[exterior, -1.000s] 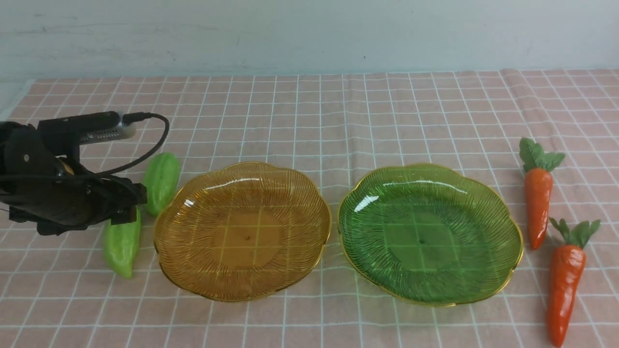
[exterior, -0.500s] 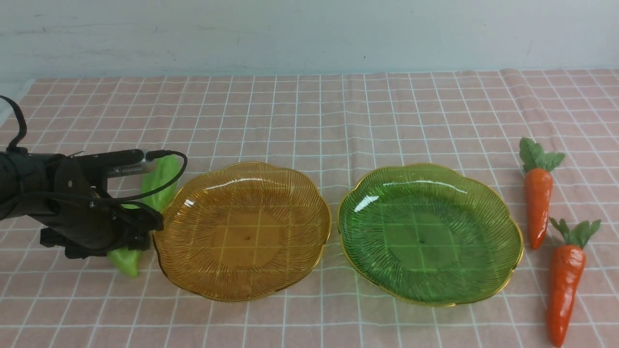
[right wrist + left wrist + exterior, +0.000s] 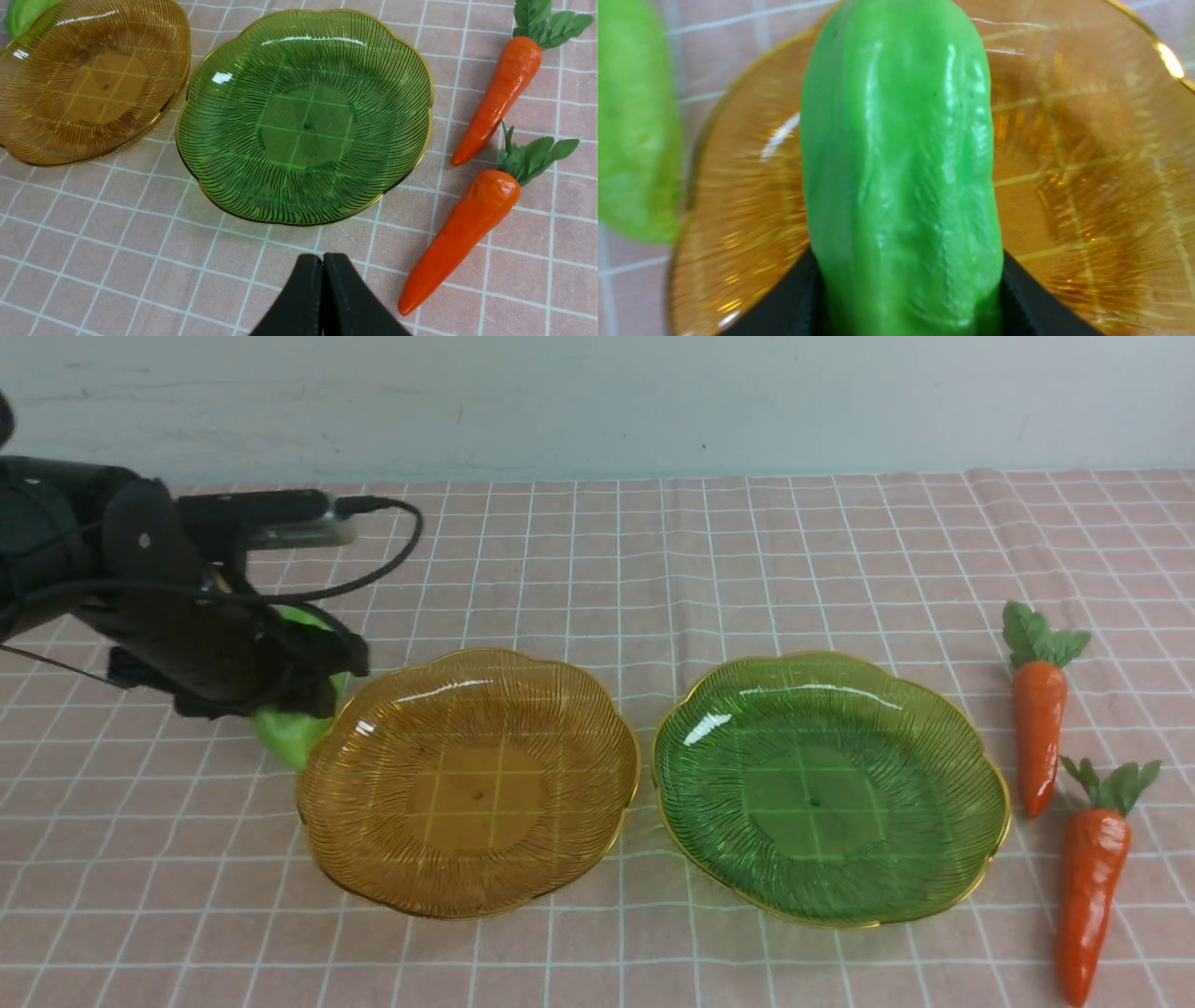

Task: Put different types of vegetables on the plate.
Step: 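Put the green cucumber next to the left plate into that plate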

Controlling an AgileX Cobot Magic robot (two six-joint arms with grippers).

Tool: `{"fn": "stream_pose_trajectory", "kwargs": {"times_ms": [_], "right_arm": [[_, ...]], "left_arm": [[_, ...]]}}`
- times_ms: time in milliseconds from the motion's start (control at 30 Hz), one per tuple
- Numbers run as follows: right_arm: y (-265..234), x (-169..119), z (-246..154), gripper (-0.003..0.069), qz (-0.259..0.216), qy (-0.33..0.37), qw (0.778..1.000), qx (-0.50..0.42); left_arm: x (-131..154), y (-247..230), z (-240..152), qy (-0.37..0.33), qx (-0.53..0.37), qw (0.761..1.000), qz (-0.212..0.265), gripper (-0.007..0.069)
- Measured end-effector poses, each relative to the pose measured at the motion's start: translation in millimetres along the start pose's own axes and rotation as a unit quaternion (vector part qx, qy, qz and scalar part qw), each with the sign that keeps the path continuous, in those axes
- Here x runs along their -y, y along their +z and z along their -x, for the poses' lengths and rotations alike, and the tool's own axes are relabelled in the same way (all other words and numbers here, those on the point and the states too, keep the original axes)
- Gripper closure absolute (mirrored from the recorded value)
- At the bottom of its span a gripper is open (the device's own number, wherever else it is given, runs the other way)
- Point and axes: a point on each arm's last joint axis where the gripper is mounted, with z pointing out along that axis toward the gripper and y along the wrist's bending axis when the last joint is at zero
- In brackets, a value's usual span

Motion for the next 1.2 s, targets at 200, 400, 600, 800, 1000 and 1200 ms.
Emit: {"fn": "stream_pose_trajectory", "kwargs": {"times_ms": [200,400,600,800,1000,1200], "right_arm": [[0.0,-0.1,0.1,0.0674,0.001,0.000,1.000,0.001],[0.0,-0.1,0.3,0.0674,0.000,0.000,1.000,0.002],[0.0,0.0,0.4,0.0674,0.000,0.000,1.000,0.002],[0.0,0.1,0.3,0.0674,0.000,0.000,1.000,0.002],[0.0,0.1,0.3,0.0674,0.000,0.000,1.000,0.002],[0.0,0.1,0.3,0.0674,0.000,0.000,1.000,0.002]], "left_arm": [[11.0,22.7,-6.3,-0.003,-0.020,1.000,-0.001,0.0220],[9.1,26.5,-5.6,-0.017,-0.028,0.999,0.013,0.0090],[1.2,9.4,18.2,-0.026,-0.021,0.999,0.040,0.0003],[-44.2,-9.6,67.1,-0.094,0.043,0.992,0.074,0.0012],[-89.7,21.2,79.8,-0.146,0.014,0.984,0.105,0.0030],[-99.9,59.1,72.7,-0.151,-0.030,0.981,0.116,0.0030]]}}
